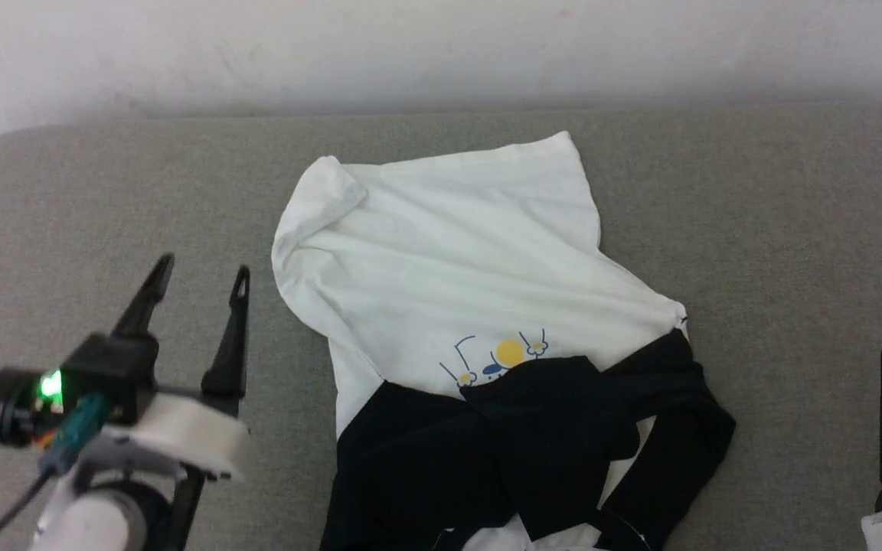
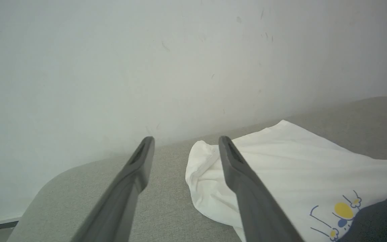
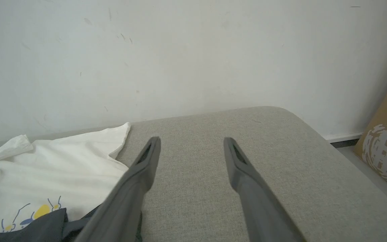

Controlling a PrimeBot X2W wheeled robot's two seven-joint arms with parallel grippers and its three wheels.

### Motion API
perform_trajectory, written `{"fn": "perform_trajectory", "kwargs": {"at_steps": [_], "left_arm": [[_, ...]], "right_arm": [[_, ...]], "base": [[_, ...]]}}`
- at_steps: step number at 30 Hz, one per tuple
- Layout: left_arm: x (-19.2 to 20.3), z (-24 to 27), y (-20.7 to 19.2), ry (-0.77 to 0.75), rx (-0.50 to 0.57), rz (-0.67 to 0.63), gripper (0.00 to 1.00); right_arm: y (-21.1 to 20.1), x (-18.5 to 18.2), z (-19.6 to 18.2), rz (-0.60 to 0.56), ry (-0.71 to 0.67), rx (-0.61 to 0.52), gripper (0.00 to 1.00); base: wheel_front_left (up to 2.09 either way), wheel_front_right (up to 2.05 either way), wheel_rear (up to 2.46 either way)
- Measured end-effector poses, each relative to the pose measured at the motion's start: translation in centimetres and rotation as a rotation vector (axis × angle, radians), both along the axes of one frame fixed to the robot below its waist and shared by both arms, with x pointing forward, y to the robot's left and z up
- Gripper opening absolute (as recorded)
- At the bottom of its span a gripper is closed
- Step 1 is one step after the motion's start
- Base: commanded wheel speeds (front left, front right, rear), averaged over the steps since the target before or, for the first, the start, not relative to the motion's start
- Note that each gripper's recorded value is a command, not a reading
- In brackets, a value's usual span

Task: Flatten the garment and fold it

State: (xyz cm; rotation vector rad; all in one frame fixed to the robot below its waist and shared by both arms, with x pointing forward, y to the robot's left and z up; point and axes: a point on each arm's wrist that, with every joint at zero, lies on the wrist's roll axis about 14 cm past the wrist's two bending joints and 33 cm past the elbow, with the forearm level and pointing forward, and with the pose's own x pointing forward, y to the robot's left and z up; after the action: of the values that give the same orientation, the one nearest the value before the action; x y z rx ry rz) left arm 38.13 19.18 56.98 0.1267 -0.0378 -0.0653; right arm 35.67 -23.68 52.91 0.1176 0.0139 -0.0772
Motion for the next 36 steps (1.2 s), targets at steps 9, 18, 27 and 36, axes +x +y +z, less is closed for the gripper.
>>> {"fn": "perform_trajectory", "kwargs": {"at_steps": [9, 18, 27, 36], "left_arm": [[10.2, 0.6, -1.8, 0.153, 0.157, -0.163, 1.00], [15.2, -6.7, -2.7, 0.509, 0.278, -0.267, 1.00], [16.3, -13.1, -3.6, 0.691, 0.308, -0.311, 1.00], [16.8, -17.4, -4.4, 0.767, 0.314, -0.342, 1.00]], "right_arm": [[0.5, 2.6, -2.1, 0.012, 0.050, -0.009, 1.00], [1.2, 4.5, -5.1, 0.027, 0.117, 0.001, 1.00], [-0.2, 4.5, -7.2, -0.017, 0.166, -0.011, 1.00], [-1.3, 4.5, -9.0, -0.051, 0.213, -0.024, 1.00]], "base": [[0.00, 0.00, 0.00], [0.00, 0.00, 0.00], [0.00, 0.00, 0.00], [0.00, 0.00, 0.00]]}}
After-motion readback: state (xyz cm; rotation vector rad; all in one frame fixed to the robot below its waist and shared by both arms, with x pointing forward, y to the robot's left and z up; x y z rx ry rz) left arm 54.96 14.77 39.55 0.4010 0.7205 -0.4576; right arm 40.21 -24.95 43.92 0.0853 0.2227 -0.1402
